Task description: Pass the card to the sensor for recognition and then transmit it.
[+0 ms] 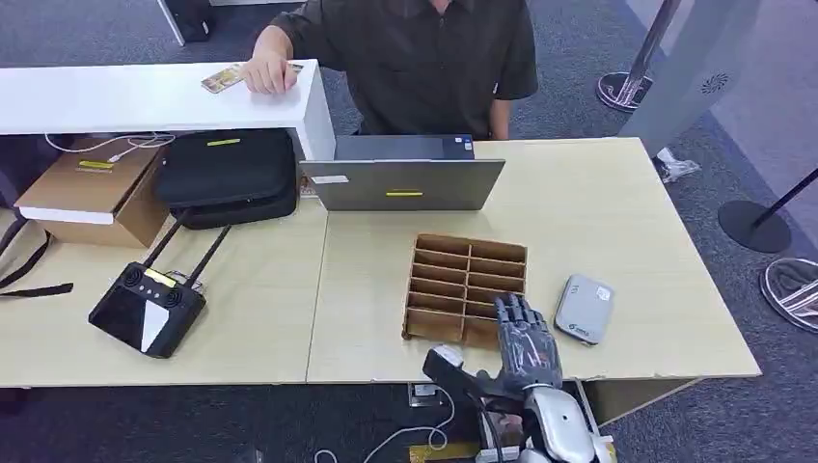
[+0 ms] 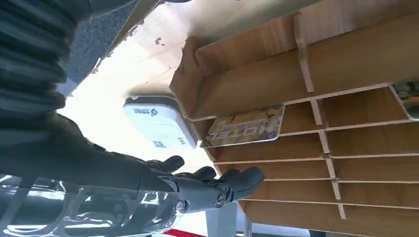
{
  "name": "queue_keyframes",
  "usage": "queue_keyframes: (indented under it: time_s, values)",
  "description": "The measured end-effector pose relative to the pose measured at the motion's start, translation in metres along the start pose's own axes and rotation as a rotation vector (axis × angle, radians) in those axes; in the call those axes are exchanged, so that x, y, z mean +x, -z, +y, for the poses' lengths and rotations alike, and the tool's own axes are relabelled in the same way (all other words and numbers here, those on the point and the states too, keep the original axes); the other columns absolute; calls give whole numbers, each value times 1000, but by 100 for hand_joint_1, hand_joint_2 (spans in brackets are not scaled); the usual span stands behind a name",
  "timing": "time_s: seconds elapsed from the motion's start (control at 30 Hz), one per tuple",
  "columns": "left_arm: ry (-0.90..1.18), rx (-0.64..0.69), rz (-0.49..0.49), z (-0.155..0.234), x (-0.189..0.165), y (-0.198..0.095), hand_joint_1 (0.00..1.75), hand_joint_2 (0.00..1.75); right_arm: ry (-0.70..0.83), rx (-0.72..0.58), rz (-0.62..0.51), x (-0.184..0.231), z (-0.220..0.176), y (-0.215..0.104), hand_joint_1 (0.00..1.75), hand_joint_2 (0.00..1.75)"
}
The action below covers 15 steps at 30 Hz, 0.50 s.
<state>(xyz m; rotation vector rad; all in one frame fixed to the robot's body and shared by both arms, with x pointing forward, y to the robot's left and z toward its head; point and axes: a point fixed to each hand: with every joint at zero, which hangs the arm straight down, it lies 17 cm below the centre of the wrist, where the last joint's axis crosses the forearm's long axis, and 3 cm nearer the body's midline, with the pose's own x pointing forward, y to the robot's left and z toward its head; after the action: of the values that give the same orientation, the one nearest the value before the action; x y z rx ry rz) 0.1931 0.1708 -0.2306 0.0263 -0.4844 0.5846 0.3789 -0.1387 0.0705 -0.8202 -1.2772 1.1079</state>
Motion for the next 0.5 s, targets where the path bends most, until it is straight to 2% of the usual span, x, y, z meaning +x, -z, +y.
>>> queue_keyframes:
  time_s: [0.5]
  values:
    - [17, 1, 11, 1, -7, -1, 0, 0, -27, -49, -2, 6, -7, 2, 0, 175]
